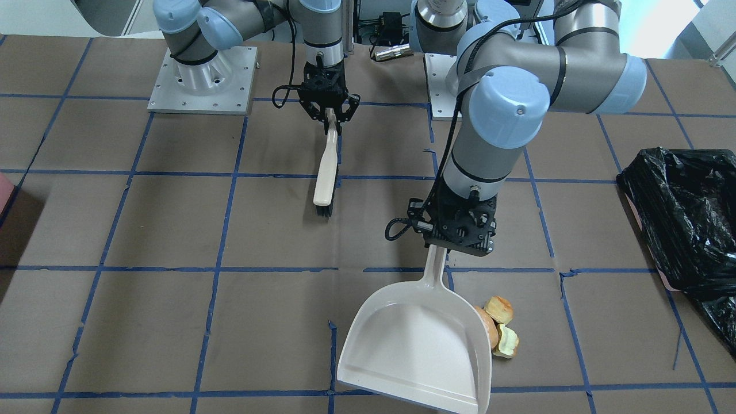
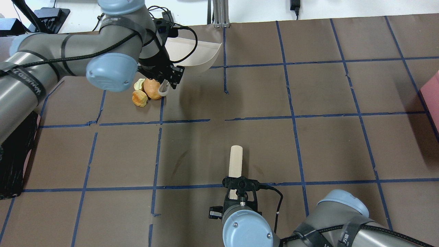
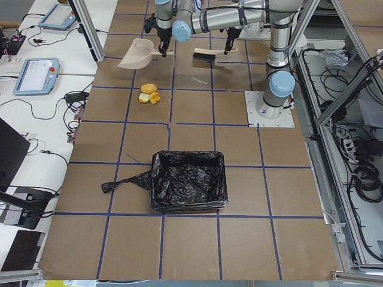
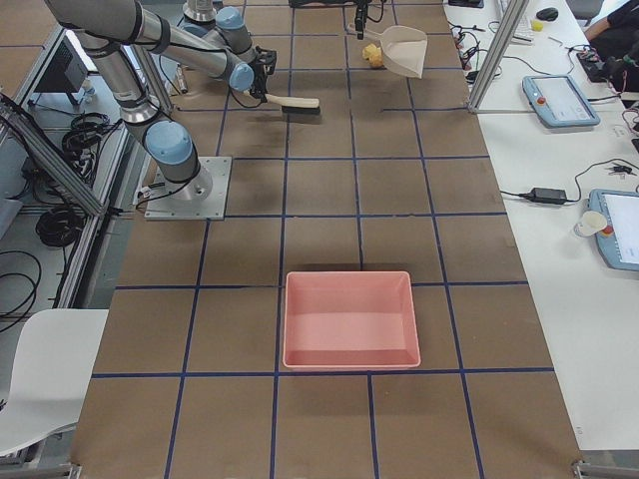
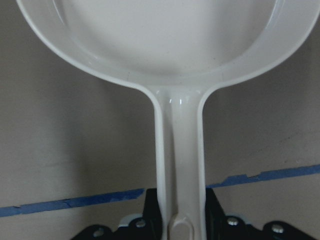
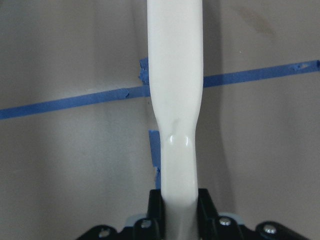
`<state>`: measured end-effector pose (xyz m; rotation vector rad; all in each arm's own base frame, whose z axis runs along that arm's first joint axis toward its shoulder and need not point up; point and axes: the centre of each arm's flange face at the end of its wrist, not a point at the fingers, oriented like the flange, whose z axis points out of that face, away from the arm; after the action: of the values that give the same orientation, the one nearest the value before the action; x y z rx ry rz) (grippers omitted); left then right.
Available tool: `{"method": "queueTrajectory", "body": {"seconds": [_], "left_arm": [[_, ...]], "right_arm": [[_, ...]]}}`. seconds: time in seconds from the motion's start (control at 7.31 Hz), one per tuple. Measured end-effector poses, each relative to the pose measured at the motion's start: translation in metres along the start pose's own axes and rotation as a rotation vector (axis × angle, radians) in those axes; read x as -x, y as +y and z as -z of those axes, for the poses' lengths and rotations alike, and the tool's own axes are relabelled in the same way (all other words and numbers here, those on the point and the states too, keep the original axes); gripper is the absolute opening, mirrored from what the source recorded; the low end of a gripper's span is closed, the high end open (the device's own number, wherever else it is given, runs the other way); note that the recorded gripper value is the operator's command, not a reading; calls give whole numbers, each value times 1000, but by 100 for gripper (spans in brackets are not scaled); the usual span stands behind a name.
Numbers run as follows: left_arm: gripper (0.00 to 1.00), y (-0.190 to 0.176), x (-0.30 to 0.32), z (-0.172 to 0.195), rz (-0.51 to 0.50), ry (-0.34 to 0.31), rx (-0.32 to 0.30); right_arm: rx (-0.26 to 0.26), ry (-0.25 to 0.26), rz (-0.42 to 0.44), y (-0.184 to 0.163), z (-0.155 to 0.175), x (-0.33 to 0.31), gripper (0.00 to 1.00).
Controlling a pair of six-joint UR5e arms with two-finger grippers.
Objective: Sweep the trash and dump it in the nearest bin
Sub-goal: 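Lift the dustpan with the left gripper and place it beside the food items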
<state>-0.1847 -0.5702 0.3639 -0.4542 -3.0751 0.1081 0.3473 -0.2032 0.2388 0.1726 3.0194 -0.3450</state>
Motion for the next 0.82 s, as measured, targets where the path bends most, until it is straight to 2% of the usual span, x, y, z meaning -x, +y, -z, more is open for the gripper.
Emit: {"method": "queueTrajectory", "body": {"seconds": [0.27,0.55,0.82], "left_arm": [[2,21,43,20,-137,-6,13],[2,51,99,34,-283,-7,27],[2,83,172,41,-392,-8,32]], "right_arm": [[-8,4,28,-45,31,26,11],[-13,11,39,-103,61,46,11],[-7,16,38,-164,55,62,12]]}}
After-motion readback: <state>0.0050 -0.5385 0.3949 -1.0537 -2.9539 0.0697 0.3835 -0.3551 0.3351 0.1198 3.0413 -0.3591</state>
